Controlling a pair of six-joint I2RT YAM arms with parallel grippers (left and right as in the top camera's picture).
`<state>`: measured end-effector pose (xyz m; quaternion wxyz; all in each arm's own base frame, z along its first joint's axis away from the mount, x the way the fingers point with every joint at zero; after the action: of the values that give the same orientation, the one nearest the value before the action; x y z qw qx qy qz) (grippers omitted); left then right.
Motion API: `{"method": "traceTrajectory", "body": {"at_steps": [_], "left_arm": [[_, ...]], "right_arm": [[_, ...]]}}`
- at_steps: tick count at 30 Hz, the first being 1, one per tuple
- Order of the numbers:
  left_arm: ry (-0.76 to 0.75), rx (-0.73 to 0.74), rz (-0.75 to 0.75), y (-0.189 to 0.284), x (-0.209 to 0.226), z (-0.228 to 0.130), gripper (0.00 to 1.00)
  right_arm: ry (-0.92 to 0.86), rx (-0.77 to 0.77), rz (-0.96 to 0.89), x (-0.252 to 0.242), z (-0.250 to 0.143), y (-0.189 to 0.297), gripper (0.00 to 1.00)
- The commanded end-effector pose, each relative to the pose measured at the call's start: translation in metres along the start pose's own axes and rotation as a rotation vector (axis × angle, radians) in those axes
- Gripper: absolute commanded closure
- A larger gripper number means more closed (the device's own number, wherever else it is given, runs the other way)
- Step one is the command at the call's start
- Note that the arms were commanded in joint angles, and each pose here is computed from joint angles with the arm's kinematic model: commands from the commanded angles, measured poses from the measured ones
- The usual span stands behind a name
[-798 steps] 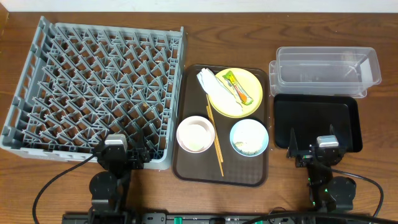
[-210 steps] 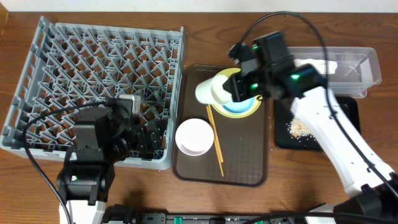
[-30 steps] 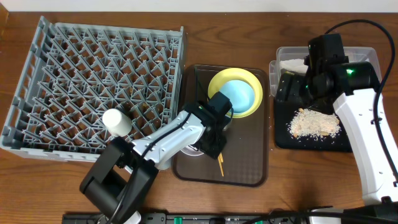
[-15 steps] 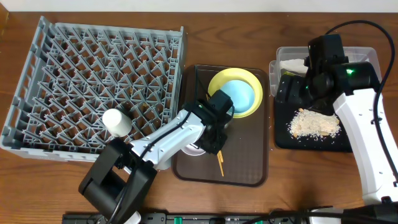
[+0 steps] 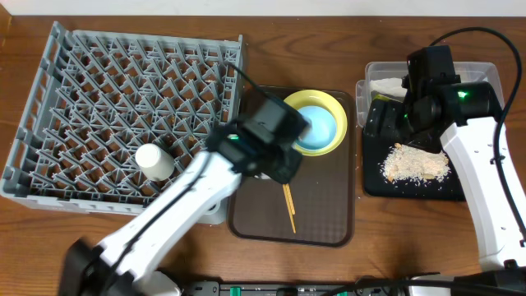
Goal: Sort waste into correct bins and load items into the dishwasher
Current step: 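Lift the white bowl and carry it over the dish rack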
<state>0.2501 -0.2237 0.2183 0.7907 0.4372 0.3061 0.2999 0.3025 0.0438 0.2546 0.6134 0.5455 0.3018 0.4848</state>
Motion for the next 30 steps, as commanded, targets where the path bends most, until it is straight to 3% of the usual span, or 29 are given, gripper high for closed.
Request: {"method": "traceTrajectory", "body": {"at_steps": [1,7,19,30], "left_arm": [[0.039,-0.145,0.031,0.042,0.018,0.013,0.93],[0.165,-0.308,0.075,0.092,0.065,0.013,0.92],[0.346,-0.467,-0.345,0.123,0.143,-0.003,0.93],[0.59,-0.533,-0.677,0.103,0.212,-0.026,0.92]], "right_arm": [[-0.007,-0.034,0.01,-0.004,0.004,0.011,0.01],[0.005,-0.033,0.01,-0.004,0.003,0.011,0.01],[0.005,-0.03,0.008,-0.004,0.003,0.011,0.01],[0.004,-0.025,0.005,-0.004,0.002,0.011,0.01]]}}
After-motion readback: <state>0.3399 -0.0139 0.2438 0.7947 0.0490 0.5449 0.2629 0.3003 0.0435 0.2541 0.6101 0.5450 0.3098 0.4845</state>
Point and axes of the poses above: each gripper's point midway between its finger pads, its own y axis back along the fingers, its own x axis along the line the jaws close on, z = x × y, the point moved 7 cm from there along y, back along the fingers, and after that the axes turned 5 degrees about -y, right-handed, at the moved point
